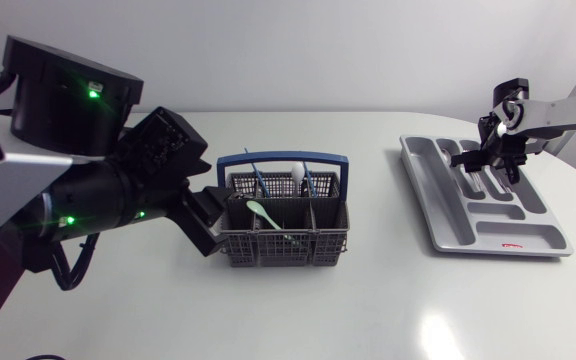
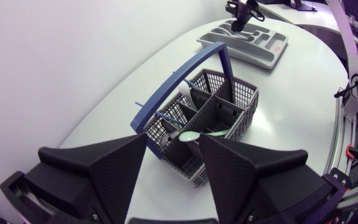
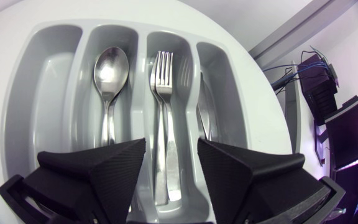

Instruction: Unload the cutlery basket into the drawer organizer.

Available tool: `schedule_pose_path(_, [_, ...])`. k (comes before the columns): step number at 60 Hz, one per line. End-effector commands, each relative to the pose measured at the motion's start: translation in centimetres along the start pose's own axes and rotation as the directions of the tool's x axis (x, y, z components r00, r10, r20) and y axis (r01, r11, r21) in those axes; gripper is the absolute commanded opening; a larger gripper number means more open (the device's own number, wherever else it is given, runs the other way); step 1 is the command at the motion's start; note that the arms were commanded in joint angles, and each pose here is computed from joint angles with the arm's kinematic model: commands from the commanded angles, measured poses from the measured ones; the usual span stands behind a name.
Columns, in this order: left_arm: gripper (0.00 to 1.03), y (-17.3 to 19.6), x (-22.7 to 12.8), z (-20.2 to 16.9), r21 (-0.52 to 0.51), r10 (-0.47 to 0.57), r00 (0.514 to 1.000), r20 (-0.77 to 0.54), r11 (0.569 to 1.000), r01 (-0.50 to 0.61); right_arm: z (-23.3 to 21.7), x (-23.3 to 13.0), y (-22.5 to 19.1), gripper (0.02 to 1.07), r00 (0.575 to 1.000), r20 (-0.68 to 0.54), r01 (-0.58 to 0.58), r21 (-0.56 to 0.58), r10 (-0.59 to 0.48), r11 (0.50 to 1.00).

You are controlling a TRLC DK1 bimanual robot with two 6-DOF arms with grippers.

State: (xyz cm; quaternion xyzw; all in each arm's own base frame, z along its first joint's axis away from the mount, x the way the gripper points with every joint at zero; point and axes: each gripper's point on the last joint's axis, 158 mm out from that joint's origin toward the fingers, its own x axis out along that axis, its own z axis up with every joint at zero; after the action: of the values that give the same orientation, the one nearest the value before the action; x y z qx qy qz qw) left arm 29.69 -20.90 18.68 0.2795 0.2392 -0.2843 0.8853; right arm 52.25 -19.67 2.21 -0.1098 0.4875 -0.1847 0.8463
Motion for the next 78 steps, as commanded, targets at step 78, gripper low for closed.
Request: schedule_pose_path(78, [0.48,-2.4,6.2,-3.4,-0.340,-0.260,0.965,-0.031,0.911,0.234,-11.5,-34.3,25.3,0.85,0.760,0.298,-0.312,-0.613,0.577,0.726])
